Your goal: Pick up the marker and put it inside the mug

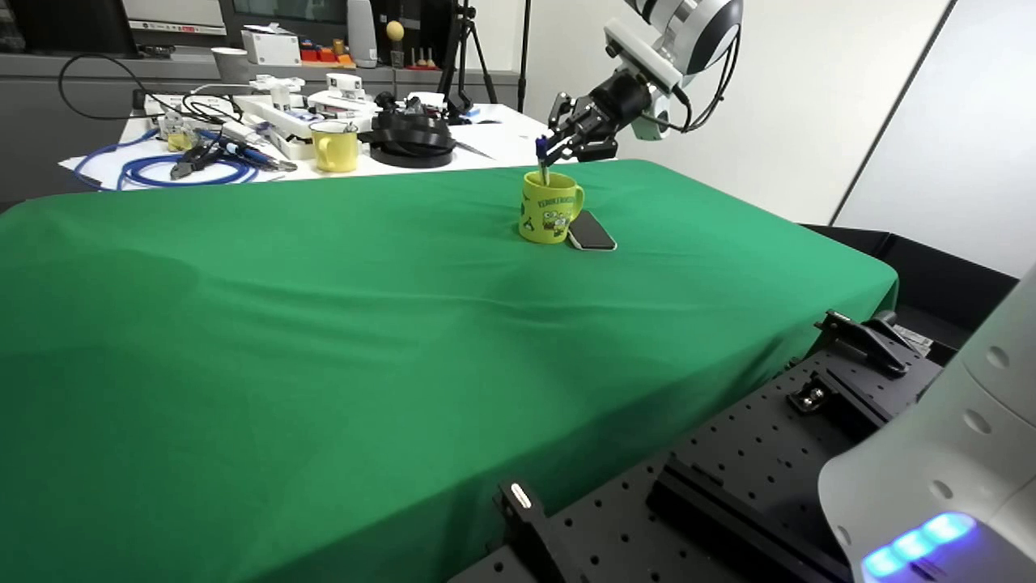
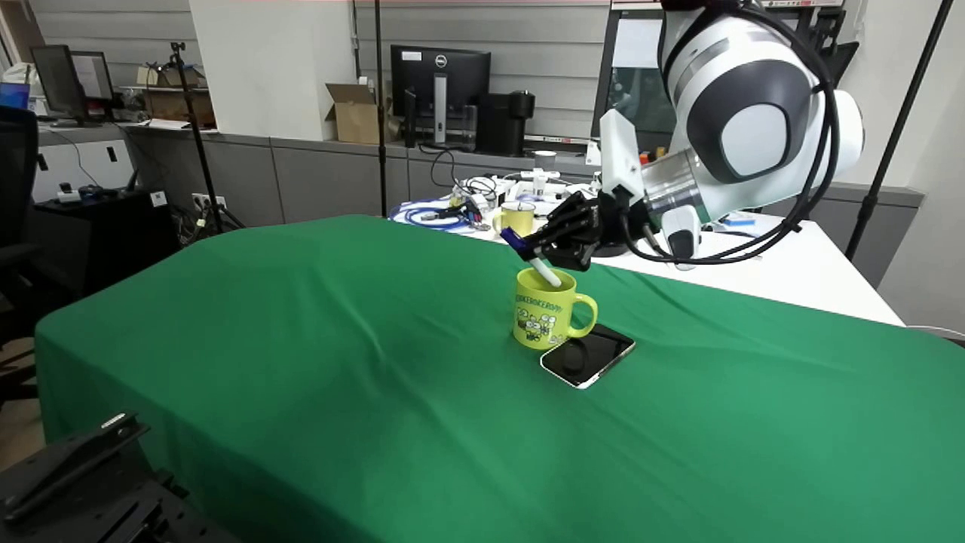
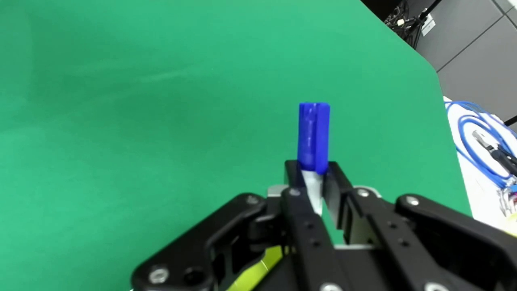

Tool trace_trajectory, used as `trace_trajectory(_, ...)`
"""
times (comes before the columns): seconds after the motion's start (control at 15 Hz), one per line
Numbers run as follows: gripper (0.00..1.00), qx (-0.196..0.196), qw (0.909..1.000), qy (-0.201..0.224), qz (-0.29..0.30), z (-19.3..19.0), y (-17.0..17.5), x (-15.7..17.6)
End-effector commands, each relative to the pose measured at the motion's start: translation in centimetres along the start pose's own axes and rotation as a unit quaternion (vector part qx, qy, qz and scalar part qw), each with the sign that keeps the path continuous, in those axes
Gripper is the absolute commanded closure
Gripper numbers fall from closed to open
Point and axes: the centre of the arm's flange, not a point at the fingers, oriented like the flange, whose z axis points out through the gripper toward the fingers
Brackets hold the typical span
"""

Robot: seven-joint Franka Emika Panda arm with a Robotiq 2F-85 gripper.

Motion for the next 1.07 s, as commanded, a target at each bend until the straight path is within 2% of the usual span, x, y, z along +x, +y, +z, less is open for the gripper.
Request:
trace_trajectory(0.0,0.56,0.011,0.9999,-0.006,0.011,-1.0,-1.5,-0.1)
trace_trajectory(0.13,0.47,0.011,0.9999,-0.007,0.002,-1.7,-2.3,-1.3)
trace_trajectory(0.47,0.12,0.017,0.9992,-0.007,-0.035,-3.8,-4.4,-4.8)
trace_trajectory(0.6,0.02,0.0,0.9989,-0.012,-0.044,-3.7,-4.8,-5.4)
trace_trajectory(0.67,0.18,0.008,0.9987,-0.006,-0.05,-3.2,-4.1,-4.3)
trace_trajectory(0.8,0.04,0.007,0.9984,-0.01,-0.055,-3.4,-4.5,-5.0)
trace_trajectory(1.0,0.01,0.007,0.9984,-0.011,-0.055,-3.3,-4.5,-5.0)
